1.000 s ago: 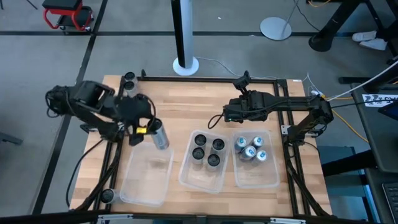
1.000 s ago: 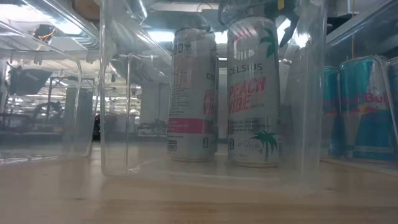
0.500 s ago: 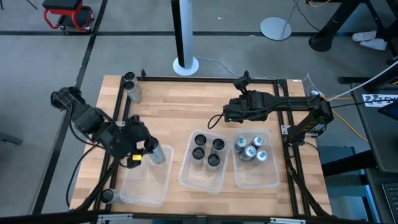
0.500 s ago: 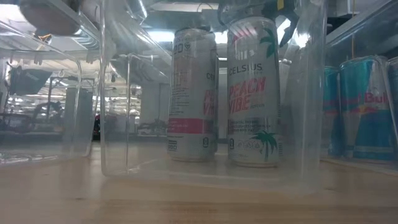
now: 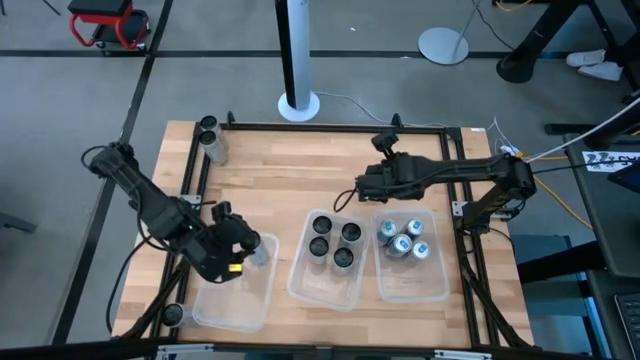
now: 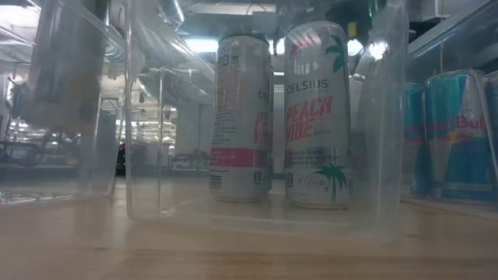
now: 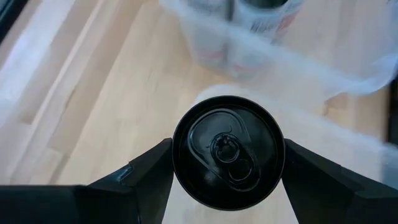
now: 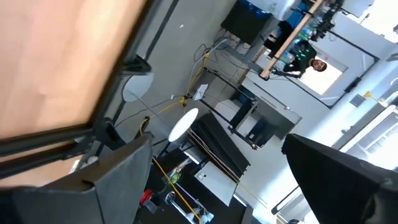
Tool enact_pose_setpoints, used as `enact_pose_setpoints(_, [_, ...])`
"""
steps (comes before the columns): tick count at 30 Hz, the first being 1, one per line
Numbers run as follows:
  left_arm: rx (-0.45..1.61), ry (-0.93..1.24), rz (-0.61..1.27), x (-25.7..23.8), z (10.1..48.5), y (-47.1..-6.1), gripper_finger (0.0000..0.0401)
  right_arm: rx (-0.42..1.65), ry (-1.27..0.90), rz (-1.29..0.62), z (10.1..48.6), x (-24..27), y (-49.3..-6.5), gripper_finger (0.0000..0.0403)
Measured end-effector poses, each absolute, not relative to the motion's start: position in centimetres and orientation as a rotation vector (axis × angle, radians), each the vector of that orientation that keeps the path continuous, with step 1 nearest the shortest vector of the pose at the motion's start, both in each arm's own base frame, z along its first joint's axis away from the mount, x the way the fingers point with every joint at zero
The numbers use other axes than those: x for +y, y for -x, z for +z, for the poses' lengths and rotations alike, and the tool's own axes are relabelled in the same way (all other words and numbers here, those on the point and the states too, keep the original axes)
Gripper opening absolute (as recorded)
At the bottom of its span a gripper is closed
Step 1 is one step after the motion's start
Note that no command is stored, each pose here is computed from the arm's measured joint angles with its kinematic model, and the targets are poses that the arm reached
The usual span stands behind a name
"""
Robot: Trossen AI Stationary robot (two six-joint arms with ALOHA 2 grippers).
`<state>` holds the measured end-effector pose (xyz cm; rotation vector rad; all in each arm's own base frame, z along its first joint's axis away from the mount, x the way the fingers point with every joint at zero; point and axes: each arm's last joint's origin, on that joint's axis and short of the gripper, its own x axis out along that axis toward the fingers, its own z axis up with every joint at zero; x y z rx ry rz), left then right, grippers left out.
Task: Sort soda cans
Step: Put the top right white-yellow soda can into the left transparent bin
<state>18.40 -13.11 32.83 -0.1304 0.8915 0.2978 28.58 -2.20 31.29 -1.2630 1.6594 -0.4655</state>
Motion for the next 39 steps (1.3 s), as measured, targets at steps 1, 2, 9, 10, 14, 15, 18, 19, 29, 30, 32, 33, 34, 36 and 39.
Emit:
enact_pose_setpoints(1, [0.903,0.119,0.304,-13.1,32.3,-18.4,0.0253,1.666,1.257,-0.452,30.6,-2.2,-28.6,0.0364])
enact_pose_setpoints(2, [0.908,0.112,0.309,-13.1,31.8,-18.4,0.0253,1.672,1.25,-0.442,30.0,-2.2,-28.6,0.0364])
enact_pose_setpoints(9, [0.889,0.137,0.331,-12.9,28.4,-19.2,0.0249,1.684,1.225,-0.39,26.6,-2.1,-28.5,0.0364])
enact_pose_setpoints(10, [0.892,0.136,0.337,-12.7,27.9,-19.4,0.0249,1.694,1.229,-0.383,26.4,-2.1,-28.4,0.0364])
enact_pose_setpoints(14, [0.89,0.143,0.394,-11.6,26.1,-20.0,0.0249,1.704,1.222,-0.389,25.9,-2.1,-28.2,0.0364])
enact_pose_setpoints(15, [0.878,0.146,0.412,-11.2,25.8,-20.1,0.0249,1.705,1.222,-0.388,25.9,-2.1,-28.1,0.0364])
enact_pose_setpoints(18, [0.838,0.164,0.456,-10.4,25.3,-20.8,0.0249,1.697,1.219,-0.394,25.9,-2.1,-28.2,0.0364])
enact_pose_setpoints(19, [0.838,0.169,0.47,-10.1,25.3,-20.9,0.0249,1.694,1.217,-0.396,25.9,-2.1,-28.3,0.0364])
enact_pose_setpoints(29, [0.876,0.077,0.512,-7.5,25.2,-21.9,0.0252,1.681,1.211,-0.405,25.8,-2.1,-28.4,0.0364])
enact_pose_setpoints(30, [0.877,0.074,0.514,-7.4,25.2,-22.0,0.0257,1.681,1.211,-0.405,25.9,-2.1,-28.4,0.0364])
enact_pose_setpoints(32, [0.876,0.081,0.511,-7.3,25.3,-22.1,0.0269,1.681,1.211,-0.405,25.9,-2.1,-28.4,0.0364])
enact_pose_setpoints(33, [0.878,0.084,0.507,-7.3,25.3,-22.1,0.0276,1.681,1.211,-0.405,25.9,-2.1,-28.4,0.0364])
enact_pose_setpoints(34, [0.885,0.077,0.501,-7.2,25.2,-22.1,0.0284,1.68,1.211,-0.405,25.9,-2.1,-28.4,0.0364])
enact_pose_setpoints(36, [0.905,0.069,0.498,-7.2,25.1,-22.1,0.0298,1.68,1.21,-0.405,25.9,-2.1,-28.4,0.0364])
enact_pose_setpoints(39, [0.911,0.08,0.47,-7.3,26.0,-22.2,0.0316,1.68,1.21,-0.405,25.9,-2.1,-28.4,0.0364])
